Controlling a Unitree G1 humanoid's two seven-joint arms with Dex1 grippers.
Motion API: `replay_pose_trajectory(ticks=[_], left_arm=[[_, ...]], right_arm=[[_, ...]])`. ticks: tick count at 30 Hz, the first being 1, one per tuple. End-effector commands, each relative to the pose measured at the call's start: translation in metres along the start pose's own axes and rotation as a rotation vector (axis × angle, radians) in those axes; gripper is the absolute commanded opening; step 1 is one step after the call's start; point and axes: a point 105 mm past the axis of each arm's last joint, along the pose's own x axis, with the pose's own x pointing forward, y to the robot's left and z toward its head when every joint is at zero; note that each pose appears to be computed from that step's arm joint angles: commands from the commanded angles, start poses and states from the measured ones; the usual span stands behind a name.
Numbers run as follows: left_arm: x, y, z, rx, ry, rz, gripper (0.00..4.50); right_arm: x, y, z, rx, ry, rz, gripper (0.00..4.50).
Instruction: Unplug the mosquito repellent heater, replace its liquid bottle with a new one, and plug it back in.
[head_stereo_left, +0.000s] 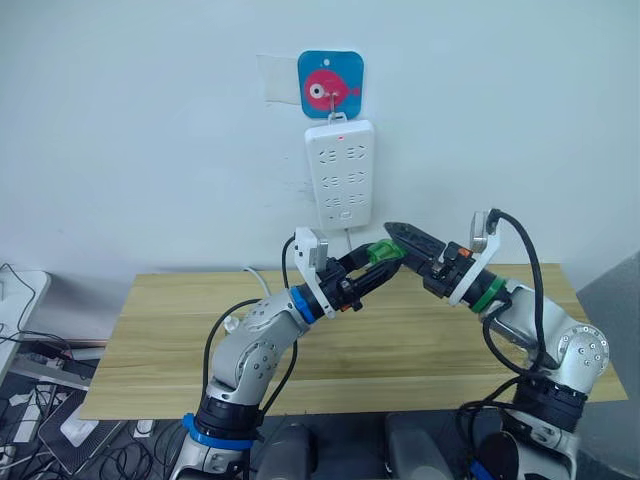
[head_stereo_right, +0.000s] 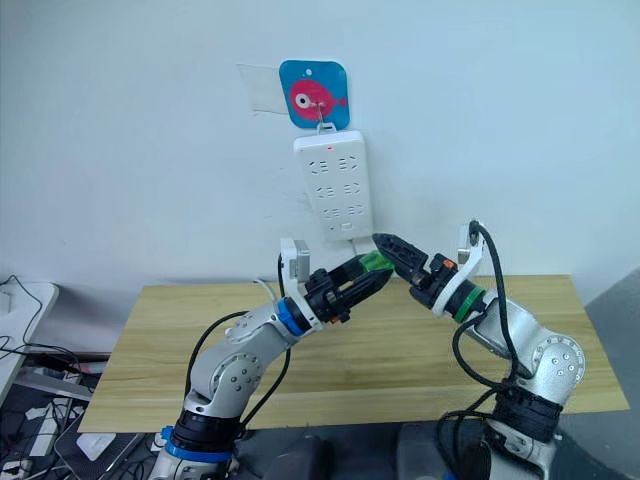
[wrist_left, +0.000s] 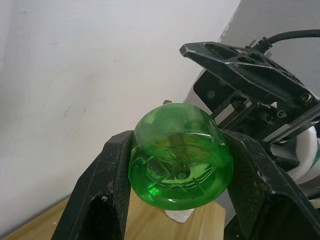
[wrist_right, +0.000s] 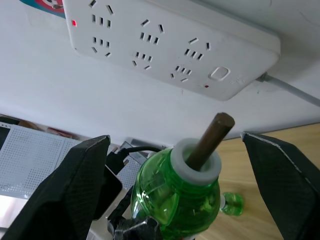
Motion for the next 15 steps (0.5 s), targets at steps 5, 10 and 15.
replay_pose_trajectory(ticks=[5,10,15], left_arm=[[0.0016,-0.0096,0.0099,0.042,-0.033,-0.035,2.27],[0.0014,-0.0121,0.0078,0.036,-0.028,-0.046,2.27],[0.0012,-0.0133,0.0056,0.047,-0.016,-0.056,2.27]], right_arm=[[-0.0007,0.0156,0.0007,0.049,-0.004,0.036,2.09],[-0.0001,0.0161,-0.0002,0.053,-0.012,0.034,0.86],[0.0002,0.0205,-0.0020,0.035,-0.003,0.056,0.86]])
